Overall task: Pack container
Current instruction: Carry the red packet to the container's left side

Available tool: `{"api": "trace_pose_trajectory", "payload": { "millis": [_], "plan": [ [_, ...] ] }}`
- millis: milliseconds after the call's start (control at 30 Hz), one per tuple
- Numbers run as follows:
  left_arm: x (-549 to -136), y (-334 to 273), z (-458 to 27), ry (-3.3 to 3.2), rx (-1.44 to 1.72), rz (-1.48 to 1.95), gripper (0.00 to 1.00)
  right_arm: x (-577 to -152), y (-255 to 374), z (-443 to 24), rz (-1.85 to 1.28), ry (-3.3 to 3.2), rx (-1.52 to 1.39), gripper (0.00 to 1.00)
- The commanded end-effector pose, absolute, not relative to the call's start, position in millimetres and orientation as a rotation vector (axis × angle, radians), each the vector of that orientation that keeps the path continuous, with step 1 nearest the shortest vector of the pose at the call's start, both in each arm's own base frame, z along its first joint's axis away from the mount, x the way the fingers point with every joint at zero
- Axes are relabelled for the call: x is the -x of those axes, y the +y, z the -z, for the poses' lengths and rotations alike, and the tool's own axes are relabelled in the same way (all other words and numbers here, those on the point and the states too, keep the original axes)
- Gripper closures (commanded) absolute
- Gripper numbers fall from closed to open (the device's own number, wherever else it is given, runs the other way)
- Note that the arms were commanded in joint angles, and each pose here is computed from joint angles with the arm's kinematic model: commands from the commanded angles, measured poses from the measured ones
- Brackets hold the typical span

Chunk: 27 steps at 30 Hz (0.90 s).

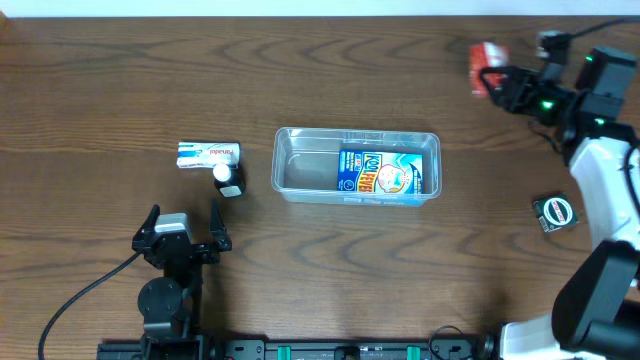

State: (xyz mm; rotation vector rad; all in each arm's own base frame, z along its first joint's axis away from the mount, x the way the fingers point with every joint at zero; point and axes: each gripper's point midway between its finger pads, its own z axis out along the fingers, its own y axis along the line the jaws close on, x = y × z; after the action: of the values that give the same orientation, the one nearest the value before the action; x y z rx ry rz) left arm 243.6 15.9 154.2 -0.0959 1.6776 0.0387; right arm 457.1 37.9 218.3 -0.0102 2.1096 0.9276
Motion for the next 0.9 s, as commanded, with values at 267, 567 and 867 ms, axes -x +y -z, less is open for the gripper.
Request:
{"api": "trace_pose_trajectory", "payload": {
  "millis": [267,567,867],
  "plan": [
    [-243,16,-137,1.723,0.099,-0.041,0.02,-379,198,-207,-1.272,2.357,0.227,0.54],
    [-243,16,-137,1.723,0.099,-0.041,0.02,-354,253,-162,-0.812,2.53,0.282,0.53],
    [-243,16,-137,1.723,0.099,-0.041,0.02,-345,269,-146,-0.462,2.521,0.111,0.46]
  ]
}}
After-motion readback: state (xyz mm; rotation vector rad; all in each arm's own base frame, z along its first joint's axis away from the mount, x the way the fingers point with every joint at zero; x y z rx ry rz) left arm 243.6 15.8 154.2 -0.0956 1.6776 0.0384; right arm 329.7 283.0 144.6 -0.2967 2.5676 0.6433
